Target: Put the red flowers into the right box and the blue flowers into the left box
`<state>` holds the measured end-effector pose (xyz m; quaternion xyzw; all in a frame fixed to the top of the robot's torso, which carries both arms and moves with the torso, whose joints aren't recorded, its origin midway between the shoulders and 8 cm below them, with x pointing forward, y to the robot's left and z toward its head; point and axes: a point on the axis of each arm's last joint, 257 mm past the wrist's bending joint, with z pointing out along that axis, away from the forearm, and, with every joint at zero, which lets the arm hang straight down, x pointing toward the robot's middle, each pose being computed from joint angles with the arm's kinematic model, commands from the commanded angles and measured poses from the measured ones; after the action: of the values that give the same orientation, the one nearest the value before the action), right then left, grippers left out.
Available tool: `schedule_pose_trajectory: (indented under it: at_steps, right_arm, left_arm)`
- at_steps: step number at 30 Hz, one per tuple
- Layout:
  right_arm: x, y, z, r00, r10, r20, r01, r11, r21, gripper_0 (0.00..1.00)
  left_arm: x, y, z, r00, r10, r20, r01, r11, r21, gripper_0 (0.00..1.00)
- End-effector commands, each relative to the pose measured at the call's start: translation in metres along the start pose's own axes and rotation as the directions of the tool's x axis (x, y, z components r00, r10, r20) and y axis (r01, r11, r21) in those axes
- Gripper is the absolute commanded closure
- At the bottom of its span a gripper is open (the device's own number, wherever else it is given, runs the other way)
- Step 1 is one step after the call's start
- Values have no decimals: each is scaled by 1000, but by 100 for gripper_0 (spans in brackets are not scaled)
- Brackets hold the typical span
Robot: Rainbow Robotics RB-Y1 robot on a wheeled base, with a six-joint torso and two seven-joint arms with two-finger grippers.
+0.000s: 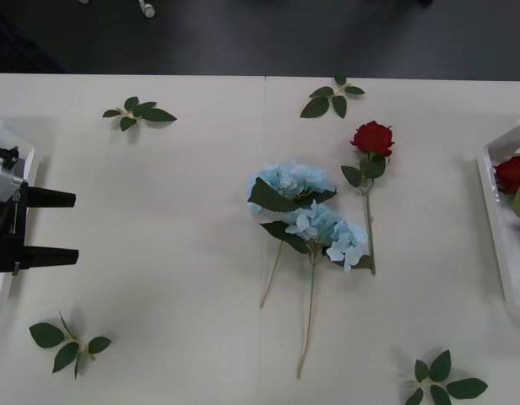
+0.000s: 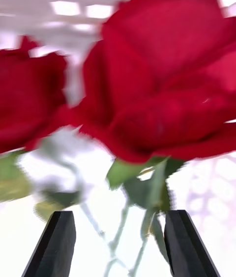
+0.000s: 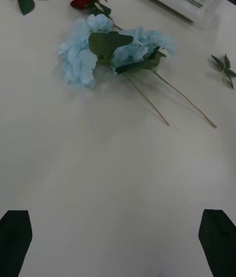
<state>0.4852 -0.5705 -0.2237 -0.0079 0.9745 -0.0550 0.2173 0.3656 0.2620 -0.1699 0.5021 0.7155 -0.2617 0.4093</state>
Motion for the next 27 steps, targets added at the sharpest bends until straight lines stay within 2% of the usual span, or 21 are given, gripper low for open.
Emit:
schedule_pose_trajectory:
  at_steps: [1,17,27]
  right_arm:
    - [-40,2,-44,997,2,71,0,1000,-30,48]
    - [-40,47,-69,999,-38,5,39,992,-123,48]
    - [-39,122,-64,993,88,-72,-101,974,-204,48]
  left_arm:
    - [-10,4,-6,999,44,-12,-44,999,-6,0]
    - [-10,4,-6,999,44,-12,-44,999,-6,0]
    - [-10,4,-6,999,44,-12,-44,999,-6,0]
